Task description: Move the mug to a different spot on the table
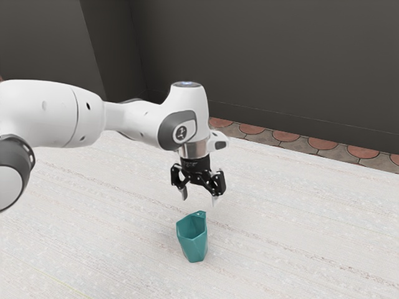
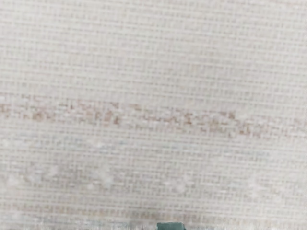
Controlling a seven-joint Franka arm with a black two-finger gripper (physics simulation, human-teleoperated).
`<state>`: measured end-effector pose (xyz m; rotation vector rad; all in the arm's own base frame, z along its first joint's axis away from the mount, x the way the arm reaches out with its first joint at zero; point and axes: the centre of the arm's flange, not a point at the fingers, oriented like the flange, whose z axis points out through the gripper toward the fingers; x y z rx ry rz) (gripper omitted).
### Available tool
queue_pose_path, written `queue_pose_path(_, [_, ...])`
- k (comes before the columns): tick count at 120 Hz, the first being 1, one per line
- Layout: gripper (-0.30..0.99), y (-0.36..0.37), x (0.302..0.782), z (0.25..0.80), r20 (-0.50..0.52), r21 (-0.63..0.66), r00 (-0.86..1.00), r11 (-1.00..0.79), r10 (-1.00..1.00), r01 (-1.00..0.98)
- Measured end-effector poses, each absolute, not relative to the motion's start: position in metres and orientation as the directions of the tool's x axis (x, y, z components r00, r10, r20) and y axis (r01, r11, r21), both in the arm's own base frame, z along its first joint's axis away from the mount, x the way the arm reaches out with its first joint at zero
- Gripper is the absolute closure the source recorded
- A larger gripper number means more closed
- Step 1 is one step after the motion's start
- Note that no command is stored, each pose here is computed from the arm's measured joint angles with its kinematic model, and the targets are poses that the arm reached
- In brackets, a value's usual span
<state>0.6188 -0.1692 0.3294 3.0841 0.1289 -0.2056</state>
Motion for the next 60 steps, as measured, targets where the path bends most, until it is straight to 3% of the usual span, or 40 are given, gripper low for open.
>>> queue_pose_path(60, [0.02, -0.18, 0.613, 0.307, -0.173, 0.022, 0.982, -0.997, 0.069, 0.074])
